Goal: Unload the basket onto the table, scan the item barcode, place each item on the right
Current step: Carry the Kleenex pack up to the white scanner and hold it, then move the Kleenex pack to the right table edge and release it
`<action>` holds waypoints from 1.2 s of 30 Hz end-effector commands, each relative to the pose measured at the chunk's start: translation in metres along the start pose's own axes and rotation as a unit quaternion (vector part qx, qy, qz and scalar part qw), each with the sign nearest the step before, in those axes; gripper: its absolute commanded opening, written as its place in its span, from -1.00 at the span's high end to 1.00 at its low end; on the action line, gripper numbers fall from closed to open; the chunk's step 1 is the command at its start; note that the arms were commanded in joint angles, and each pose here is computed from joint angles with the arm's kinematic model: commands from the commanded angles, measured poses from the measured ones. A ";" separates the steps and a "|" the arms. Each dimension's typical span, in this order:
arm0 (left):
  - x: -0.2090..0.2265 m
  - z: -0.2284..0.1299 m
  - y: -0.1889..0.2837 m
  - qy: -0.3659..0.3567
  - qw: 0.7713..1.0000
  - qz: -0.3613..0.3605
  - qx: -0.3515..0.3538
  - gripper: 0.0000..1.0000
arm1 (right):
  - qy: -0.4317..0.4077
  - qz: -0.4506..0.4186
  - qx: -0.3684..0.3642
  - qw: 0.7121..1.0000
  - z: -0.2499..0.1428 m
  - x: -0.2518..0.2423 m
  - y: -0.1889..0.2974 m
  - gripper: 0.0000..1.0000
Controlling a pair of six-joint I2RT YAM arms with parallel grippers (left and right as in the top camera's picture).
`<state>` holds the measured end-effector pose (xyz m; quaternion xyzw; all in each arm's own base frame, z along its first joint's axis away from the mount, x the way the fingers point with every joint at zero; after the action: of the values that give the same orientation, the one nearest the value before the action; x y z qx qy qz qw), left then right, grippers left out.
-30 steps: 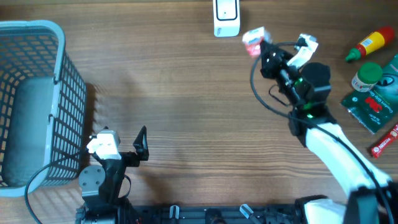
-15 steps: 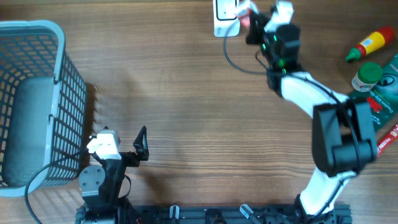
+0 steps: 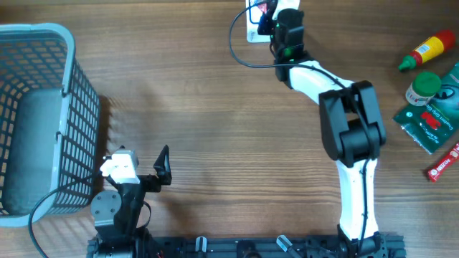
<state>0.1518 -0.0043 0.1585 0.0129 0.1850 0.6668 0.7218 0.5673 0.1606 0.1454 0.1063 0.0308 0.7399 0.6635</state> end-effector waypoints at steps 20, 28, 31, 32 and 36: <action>0.000 -0.001 -0.001 -0.010 1.000 0.001 0.000 -1.00 | 0.042 -0.380 0.013 0.924 0.155 -0.069 0.120 0.91; 0.000 -0.001 -0.001 -0.010 1.000 0.001 0.000 -1.00 | -0.047 -0.398 0.188 0.897 0.124 -0.155 0.166 0.92; 0.000 -0.001 -0.001 -0.010 1.000 0.001 0.000 -1.00 | -0.086 -0.402 0.238 0.880 0.082 -0.187 0.159 0.91; 0.000 -0.001 -0.001 -0.010 1.000 0.001 0.000 -1.00 | -0.108 -0.428 0.246 0.863 0.063 -0.201 0.158 0.91; 0.000 -0.001 -0.001 -0.010 1.000 0.001 0.000 -1.00 | -0.138 -0.476 0.270 0.825 0.012 -0.238 0.150 0.91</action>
<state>0.1518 -0.0043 0.1585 0.0129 0.1850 0.6668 0.7218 0.4435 -0.0811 0.2127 0.3006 0.1932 0.3079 0.8818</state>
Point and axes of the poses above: each gripper's point midway between its finger pads, its own y axis back along the fingers, its own x axis along the line the jaws close on, z = x × y, the point moved 8 cm from there along y, back along the fingers, and after that the axes turned 3 degrees about y, right-handed, at the moved point
